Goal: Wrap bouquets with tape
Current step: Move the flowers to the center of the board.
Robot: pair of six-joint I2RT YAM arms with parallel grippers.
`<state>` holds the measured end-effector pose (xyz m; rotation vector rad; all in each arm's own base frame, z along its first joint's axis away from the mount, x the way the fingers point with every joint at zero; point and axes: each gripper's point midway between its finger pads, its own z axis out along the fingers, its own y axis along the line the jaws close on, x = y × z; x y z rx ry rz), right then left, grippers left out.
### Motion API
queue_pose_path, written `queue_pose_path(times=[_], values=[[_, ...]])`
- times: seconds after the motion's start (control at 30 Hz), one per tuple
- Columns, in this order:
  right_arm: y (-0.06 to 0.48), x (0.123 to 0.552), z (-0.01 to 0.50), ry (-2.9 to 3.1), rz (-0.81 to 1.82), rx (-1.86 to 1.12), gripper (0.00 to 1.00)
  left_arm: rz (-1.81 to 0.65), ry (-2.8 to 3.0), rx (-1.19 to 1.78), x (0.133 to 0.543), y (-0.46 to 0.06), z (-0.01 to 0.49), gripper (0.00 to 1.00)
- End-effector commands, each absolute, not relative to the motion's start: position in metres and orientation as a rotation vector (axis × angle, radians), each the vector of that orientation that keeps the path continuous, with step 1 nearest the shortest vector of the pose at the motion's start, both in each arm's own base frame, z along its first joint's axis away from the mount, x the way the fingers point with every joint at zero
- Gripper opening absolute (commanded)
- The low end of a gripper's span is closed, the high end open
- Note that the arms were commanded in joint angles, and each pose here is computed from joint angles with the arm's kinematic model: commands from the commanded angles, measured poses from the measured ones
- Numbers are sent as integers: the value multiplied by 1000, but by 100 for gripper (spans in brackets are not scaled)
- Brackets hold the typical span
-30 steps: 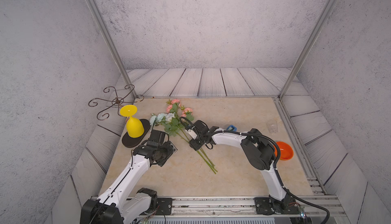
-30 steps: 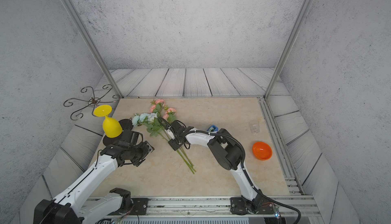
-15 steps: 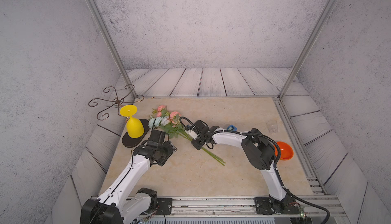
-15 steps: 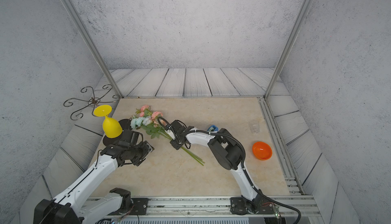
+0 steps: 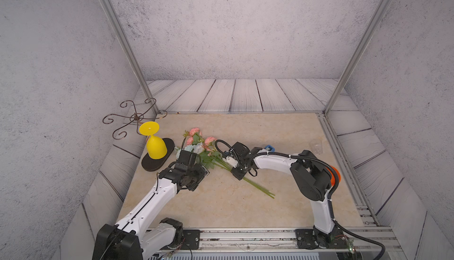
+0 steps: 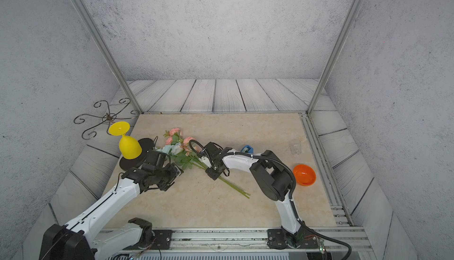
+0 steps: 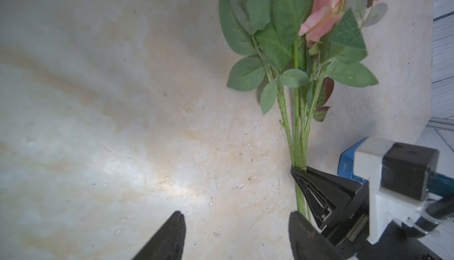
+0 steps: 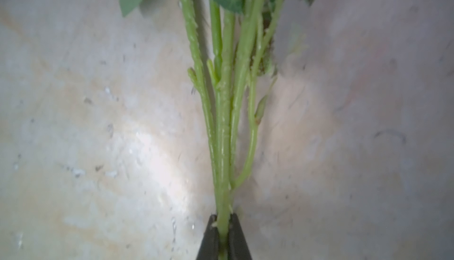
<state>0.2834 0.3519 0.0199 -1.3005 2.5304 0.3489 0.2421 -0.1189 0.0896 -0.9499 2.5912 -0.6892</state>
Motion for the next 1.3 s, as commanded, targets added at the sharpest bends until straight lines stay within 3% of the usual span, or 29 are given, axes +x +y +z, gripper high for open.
queue_pose_path(times=[0.0, 1.03, 1.1, 1.27], values=[[321, 256, 9, 2687, 360, -1331, 0, -803, 2532, -1007, 252, -134, 77, 68], [344, 257, 37, 2528, 587, -1241, 0, -680, 2482, -963, 318, -209, 28, 81], [345, 259, 40, 2514, 590, -1231, 0, -639, 2531, -998, 313, -211, 20, 80], [350, 262, 50, 2465, 627, -1214, 0, -567, 2591, -1088, 292, -216, -3, 66]])
